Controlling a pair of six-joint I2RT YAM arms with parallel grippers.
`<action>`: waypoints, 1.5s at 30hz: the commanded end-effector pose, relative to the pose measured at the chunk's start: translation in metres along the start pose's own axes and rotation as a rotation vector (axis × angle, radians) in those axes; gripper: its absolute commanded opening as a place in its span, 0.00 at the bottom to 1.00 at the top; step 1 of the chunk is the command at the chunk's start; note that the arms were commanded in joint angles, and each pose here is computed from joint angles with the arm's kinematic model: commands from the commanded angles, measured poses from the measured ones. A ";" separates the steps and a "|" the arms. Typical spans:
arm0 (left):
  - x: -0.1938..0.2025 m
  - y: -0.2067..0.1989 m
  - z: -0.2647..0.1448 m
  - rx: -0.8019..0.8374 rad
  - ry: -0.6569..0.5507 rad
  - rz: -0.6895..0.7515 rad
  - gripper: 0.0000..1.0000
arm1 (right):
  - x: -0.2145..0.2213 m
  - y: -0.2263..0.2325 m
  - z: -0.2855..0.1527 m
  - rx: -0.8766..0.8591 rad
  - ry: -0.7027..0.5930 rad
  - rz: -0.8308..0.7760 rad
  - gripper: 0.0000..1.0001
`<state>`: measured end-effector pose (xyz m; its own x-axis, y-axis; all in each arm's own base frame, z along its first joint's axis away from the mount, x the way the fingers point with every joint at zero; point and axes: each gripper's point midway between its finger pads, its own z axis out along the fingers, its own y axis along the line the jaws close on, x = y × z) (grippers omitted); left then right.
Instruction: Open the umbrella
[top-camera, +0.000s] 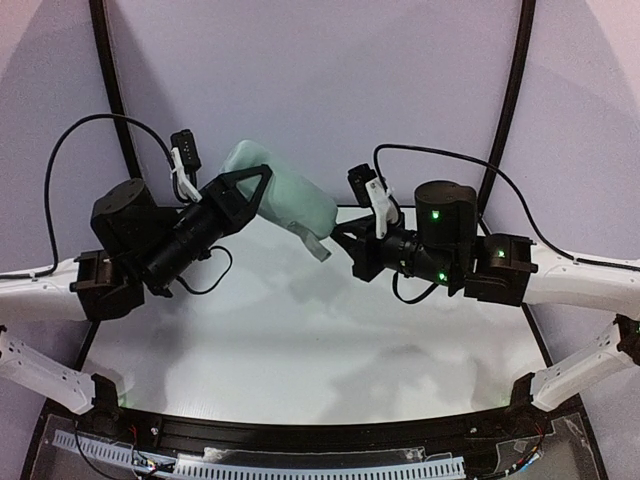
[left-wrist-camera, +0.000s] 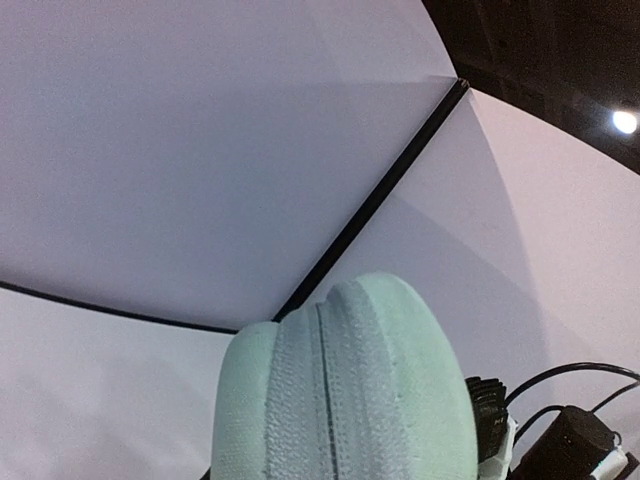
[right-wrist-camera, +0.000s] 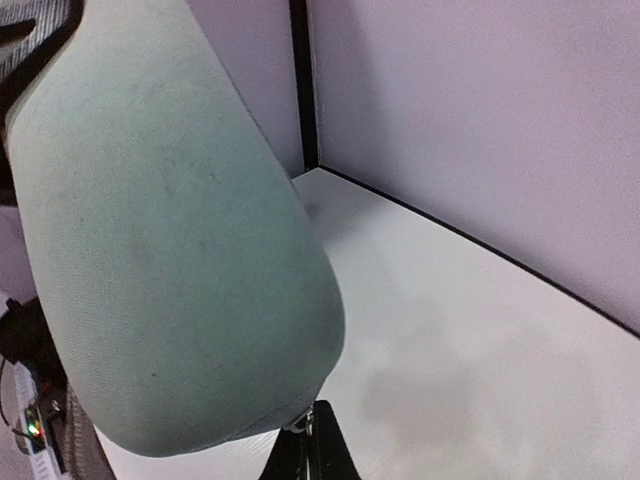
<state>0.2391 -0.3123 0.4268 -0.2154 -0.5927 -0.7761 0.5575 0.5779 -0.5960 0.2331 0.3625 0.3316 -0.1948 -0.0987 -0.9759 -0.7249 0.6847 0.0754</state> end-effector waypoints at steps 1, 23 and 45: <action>-0.010 0.012 -0.029 -0.070 0.113 0.032 0.01 | -0.023 -0.066 -0.021 0.278 -0.056 -0.115 0.00; 0.085 -0.001 -0.053 0.099 0.626 0.212 0.01 | -0.045 -0.095 -0.040 0.434 -0.042 -0.331 0.00; 0.223 0.054 -0.042 0.021 1.069 0.122 0.01 | -0.096 -0.063 -0.045 0.264 -0.160 -0.486 0.00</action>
<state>0.2372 -0.3930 0.3610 -0.5299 -0.1635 -0.8321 0.6756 0.5118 -0.5308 0.2348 0.3164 0.2896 0.0979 -0.6282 -0.7719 -0.7394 0.4732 -0.4789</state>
